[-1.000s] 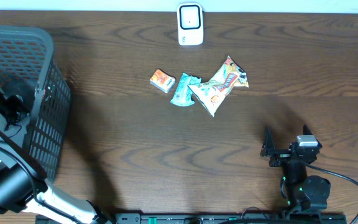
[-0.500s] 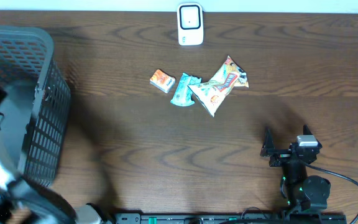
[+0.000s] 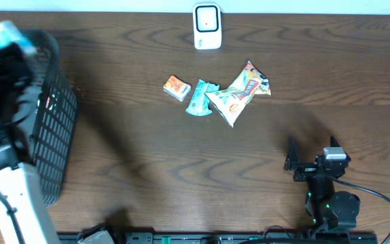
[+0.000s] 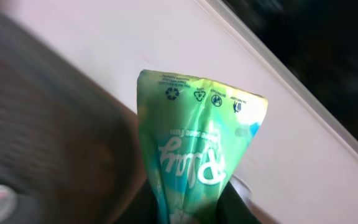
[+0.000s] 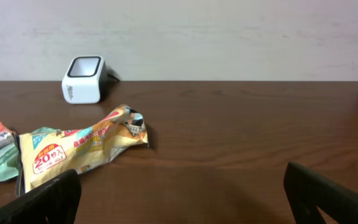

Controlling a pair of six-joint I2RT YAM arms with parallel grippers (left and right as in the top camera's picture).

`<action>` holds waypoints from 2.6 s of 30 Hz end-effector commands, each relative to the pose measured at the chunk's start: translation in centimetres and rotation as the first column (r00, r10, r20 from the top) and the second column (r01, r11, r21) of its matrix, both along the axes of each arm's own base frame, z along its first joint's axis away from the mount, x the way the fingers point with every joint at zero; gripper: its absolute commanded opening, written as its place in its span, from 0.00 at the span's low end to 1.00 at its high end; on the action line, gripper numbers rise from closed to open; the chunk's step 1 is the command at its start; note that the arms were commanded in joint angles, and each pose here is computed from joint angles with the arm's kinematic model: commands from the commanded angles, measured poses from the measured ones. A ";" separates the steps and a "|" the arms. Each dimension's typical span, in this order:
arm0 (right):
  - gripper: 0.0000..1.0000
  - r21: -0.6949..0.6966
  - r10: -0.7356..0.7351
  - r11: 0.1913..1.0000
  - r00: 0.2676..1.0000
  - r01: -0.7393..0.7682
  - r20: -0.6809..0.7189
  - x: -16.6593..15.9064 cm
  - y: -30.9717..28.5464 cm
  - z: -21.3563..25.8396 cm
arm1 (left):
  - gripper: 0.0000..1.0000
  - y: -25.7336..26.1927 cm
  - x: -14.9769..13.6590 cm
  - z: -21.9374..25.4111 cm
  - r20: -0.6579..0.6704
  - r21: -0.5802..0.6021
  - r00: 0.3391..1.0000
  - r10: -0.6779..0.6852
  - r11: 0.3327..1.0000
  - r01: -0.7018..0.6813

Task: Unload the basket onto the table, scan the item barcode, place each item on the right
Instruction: 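Carry the green tissue pack out and drop it beside the orange box, then reach the left gripper into the basket toward the dark green Zam-Buk tin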

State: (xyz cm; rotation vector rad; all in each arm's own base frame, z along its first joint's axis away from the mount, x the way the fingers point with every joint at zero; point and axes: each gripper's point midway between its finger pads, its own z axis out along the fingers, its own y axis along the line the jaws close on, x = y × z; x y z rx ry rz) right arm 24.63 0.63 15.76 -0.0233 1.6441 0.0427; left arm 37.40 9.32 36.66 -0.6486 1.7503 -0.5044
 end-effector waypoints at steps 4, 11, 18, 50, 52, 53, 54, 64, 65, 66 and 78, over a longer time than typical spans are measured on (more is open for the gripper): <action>0.99 -0.011 0.003 1.000 1.000 -0.003 0.001 0.0 0.1 0.0 | 0.08 -13.2 2.2 -1.8 -0.042 0.026 0.922 -0.386 0.922 0.387; 0.99 -0.011 0.003 1.000 1.000 -0.003 0.001 0.0 0.1 0.0 | 0.08 -20.4 4.8 -11.0 -0.290 0.112 0.830 -0.476 0.845 0.523; 0.99 -0.011 0.003 1.000 1.000 -0.003 0.001 0.0 0.1 0.0 | 0.16 -22.0 6.7 -21.4 -0.523 0.117 0.747 -0.410 0.834 0.540; 0.99 -0.011 0.003 1.000 1.000 -0.003 0.001 0.0 0.1 0.0 | 0.79 -2.9 4.0 -4.8 -0.191 0.789 0.922 0.338 0.612 -0.060; 0.99 -0.011 0.003 1.000 1.000 -0.003 0.001 0.0 0.1 0.0 | 0.79 -0.6 2.5 -3.1 -0.165 0.774 0.917 0.363 0.624 -0.108; 0.99 -0.011 0.003 1.000 1.000 -0.003 0.001 0.0 0.0 0.0 | 0.79 0.2 1.9 -2.6 -0.162 0.764 0.919 0.360 0.635 -0.114; 0.99 -0.011 0.003 1.000 1.000 -0.003 0.001 0.0 0.1 0.0 | 0.79 1.0 1.3 -1.9 -0.161 0.749 0.923 0.348 0.653 -0.115; 0.99 -0.011 0.003 1.000 1.000 -0.003 0.001 0.0 0.1 0.0 | 0.79 8.4 -2.2 2.7 -0.205 0.506 0.937 0.282 0.850 -0.145; 0.99 -0.011 0.003 1.000 1.000 -0.003 0.001 0.0 0.1 0.0 | 0.79 9.3 -2.4 2.2 -0.227 0.485 0.927 0.300 0.860 -0.159; 0.99 -0.011 0.003 1.000 1.000 -0.003 0.001 0.0 0.1 0.0 | 0.79 10.1 -2.6 1.7 -0.246 0.471 0.916 0.318 0.865 -0.173; 0.99 -0.011 0.003 1.000 1.000 -0.003 0.001 0.0 0.1 0.0 | 1.00 14.1 -2.0 -6.9 -0.480 0.381 0.812 0.332 0.913 -0.147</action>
